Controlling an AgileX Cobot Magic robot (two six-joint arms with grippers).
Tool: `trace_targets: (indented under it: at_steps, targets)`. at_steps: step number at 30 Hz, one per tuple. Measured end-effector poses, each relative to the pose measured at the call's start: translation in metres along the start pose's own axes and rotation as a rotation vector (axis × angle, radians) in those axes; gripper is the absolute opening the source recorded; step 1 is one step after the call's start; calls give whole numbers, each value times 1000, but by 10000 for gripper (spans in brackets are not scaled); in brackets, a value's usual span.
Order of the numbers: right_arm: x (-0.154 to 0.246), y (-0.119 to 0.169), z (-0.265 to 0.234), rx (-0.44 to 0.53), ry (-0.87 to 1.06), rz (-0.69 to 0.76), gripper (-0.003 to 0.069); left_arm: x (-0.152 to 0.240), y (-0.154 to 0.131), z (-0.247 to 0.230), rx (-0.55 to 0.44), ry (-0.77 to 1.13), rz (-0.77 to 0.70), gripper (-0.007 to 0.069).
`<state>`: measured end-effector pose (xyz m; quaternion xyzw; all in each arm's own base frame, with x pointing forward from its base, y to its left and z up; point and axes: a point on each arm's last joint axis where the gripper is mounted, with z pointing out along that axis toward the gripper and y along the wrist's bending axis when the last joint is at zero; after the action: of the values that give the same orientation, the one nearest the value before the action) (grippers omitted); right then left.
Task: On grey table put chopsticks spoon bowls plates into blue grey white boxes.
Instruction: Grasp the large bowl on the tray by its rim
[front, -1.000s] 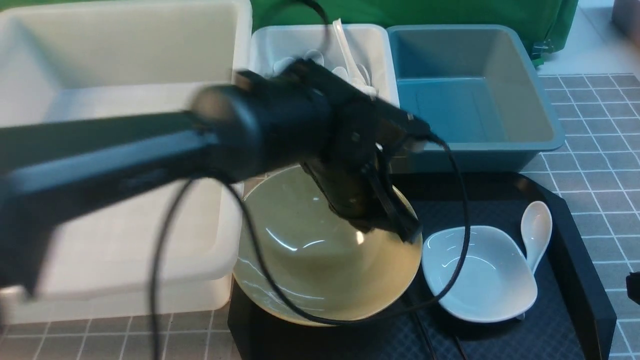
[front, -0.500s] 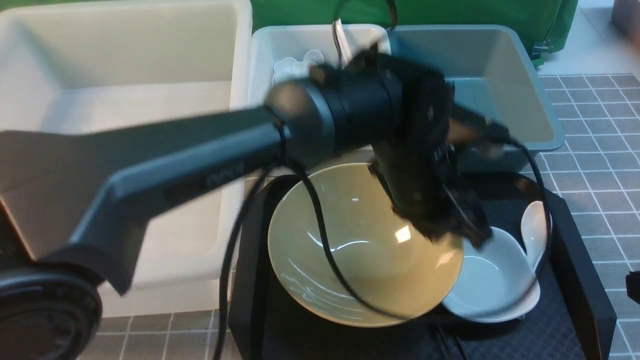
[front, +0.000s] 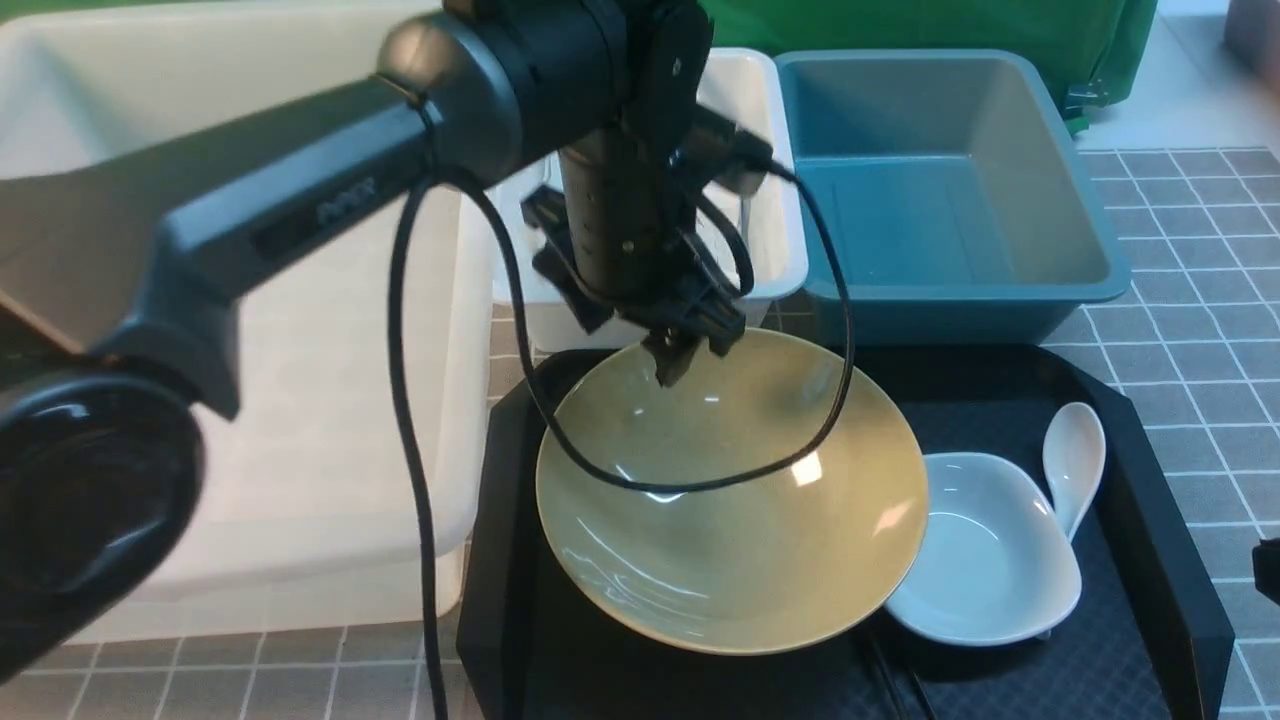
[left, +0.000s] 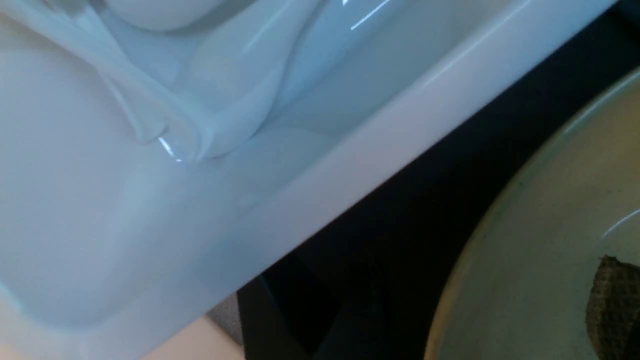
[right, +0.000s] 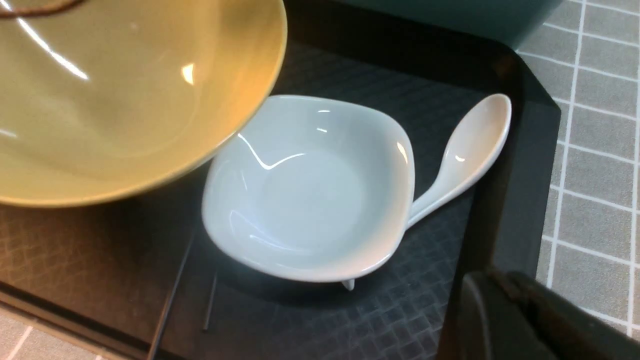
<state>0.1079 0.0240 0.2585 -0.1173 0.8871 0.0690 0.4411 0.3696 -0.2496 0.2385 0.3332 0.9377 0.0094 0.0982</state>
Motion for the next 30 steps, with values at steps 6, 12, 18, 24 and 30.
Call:
trace_targets:
  at_steps: [6, 12, 18, 24, 30]
  targets:
    - [-1, 0, 0, 3, -9, 2, 45, -1, -4, 38, 25, 82, -13, 473]
    - [-1, 0, 0, 3, -10, 5, 46, 1, -8, 45, 58, 115, 2, 342]
    - [-1, 0, 0, 3, -11, 23, 46, 0, -10, 25, 89, 64, 49, 227]
    - [-1, 0, 0, 4, -13, 24, 46, 4, -10, -34, 146, -78, 87, 18]
    - [-1, 0, 0, 4, -14, 24, 46, 22, 19, -101, 240, -257, 51, 5]
